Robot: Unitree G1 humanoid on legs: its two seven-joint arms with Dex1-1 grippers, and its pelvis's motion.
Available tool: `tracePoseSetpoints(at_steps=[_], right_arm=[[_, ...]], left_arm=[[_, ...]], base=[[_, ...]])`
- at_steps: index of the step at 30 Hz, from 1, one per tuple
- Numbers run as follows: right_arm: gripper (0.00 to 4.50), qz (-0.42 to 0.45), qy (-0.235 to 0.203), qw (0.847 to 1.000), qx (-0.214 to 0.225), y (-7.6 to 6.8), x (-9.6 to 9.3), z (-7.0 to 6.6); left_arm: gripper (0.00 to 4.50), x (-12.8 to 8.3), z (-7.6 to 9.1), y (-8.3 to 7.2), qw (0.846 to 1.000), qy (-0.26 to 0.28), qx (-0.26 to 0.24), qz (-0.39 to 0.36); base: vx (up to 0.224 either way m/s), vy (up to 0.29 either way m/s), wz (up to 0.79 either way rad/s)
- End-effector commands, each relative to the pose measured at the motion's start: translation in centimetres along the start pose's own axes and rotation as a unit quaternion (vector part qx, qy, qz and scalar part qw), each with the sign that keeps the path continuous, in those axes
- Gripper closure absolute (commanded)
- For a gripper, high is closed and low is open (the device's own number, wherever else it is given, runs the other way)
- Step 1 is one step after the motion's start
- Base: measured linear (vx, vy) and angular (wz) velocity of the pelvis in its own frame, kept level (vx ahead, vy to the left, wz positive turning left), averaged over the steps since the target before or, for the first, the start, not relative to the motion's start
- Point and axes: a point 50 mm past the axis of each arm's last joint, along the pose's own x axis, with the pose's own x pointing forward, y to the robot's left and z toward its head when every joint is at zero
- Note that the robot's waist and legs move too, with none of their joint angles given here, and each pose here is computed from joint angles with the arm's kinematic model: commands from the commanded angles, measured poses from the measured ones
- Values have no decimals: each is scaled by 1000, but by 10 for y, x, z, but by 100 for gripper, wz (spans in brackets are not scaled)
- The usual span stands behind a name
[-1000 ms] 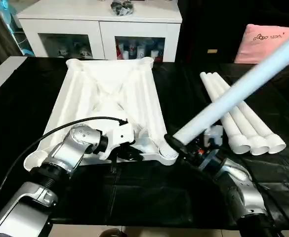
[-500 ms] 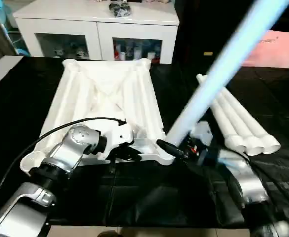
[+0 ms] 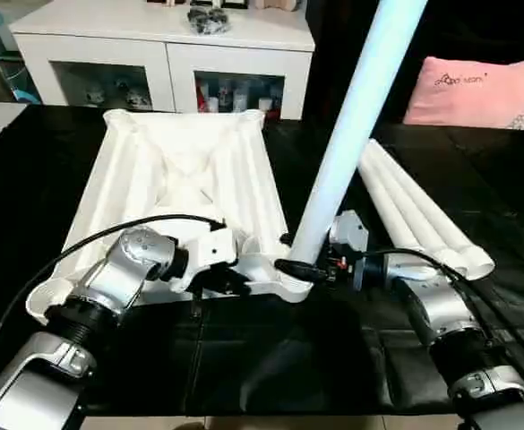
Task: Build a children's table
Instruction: Insert table leg to table base
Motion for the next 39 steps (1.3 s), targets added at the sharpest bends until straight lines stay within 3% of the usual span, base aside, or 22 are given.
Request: tracePoseSetpoints(at_steps=[1,5,14,19,26,31,39], right_arm=[[257,20,120,985,120,34,-13,-70],[257,-29,80,985,148,30,-18,-71],[257,-47,75,983,162,35,-24,-77],[257,-32,91,984,148,38,-21,-78],[257,44,126,985,108,37,-13,-68],[257,107,149,979,87,30,-4,-56],[257,151,170,971,74,28,-6,-55]], left_arm=[[450,-8,21,7,998,-18,54,10],[450,-8,23,8,998,-21,55,3],[450,-9,24,8,998,-14,59,-14],[450,-11,24,9,998,-11,61,-16],[450,-15,20,9,998,-2,65,-22],[450,-17,20,7,998,-3,64,-21],[450,-19,21,1,995,-6,80,-51]], base=[[0,0,0],[0,0,0],[0,0,0],[0,0,0],[0,0,0],[0,0,0],[0,0,0]])
